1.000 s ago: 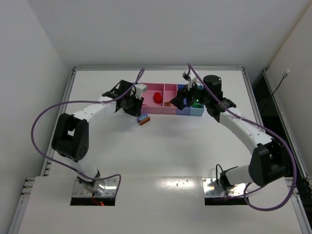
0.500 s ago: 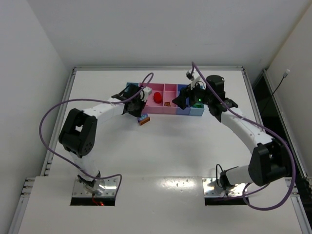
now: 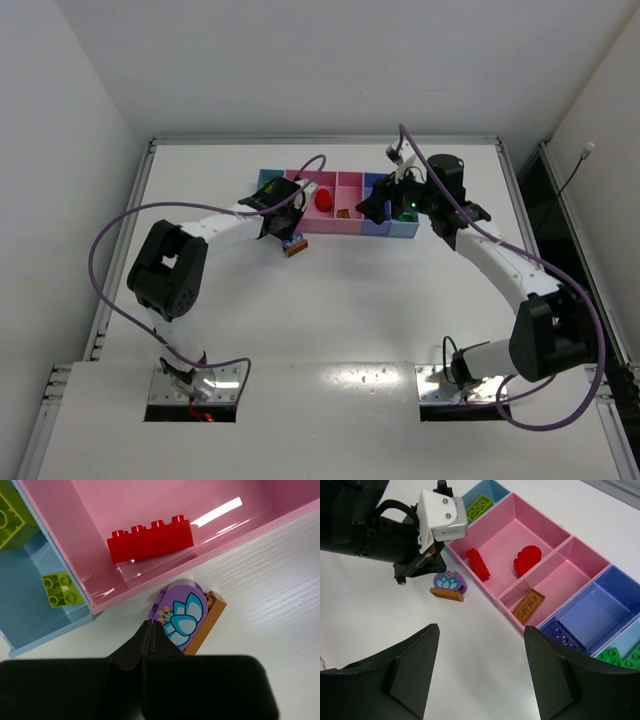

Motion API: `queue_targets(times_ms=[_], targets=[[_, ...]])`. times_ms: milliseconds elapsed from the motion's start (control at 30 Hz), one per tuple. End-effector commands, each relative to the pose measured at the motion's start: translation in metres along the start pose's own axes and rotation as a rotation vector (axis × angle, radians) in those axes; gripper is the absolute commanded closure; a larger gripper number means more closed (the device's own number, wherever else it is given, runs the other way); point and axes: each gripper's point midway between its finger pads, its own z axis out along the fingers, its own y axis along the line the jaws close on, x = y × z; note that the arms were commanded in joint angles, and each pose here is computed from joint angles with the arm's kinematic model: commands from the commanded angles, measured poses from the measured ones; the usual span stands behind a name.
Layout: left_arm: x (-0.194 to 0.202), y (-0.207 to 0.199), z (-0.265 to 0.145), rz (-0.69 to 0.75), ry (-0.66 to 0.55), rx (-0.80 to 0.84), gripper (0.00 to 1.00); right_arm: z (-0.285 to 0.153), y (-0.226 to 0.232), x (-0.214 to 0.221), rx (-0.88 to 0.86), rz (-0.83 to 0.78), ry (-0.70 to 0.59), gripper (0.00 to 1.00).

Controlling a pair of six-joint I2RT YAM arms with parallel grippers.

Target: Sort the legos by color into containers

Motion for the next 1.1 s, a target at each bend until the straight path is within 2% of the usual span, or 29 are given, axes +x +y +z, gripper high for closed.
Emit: queue_targets(times_ms=[0, 200, 600, 867, 1067], targets=[[-0.001, -0.001, 0.004, 0.037, -0.014, -0.027, 1.0, -0.003, 0.003, -0.013, -0.024, -0.011, -0.047, 0.29], [0.017, 0.003, 0.009, 0.073, 0.016, -0.044, 1.0, -0.004, 0.003, -0.015, -0.037, -0.014, -0.057, 0.29], [0.018, -0.006, 0.012, 0.097, 0.001, -0.008, 1.0, -0.004, 0.0, -0.013, -0.038, 0.003, -0.051, 0.3], [0.033, -0.063, -0.006, 0.132, 0.016, 0.177, 1.0, -0.004, -0.005, -0.012, -0.02, 0.022, -0.045, 0.3], [0.042, -0.088, -0.017, 0.08, 0.039, 0.277, 1.0, -0.003, -0.007, -0.008, -0.011, 0.027, -0.037, 0.3]])
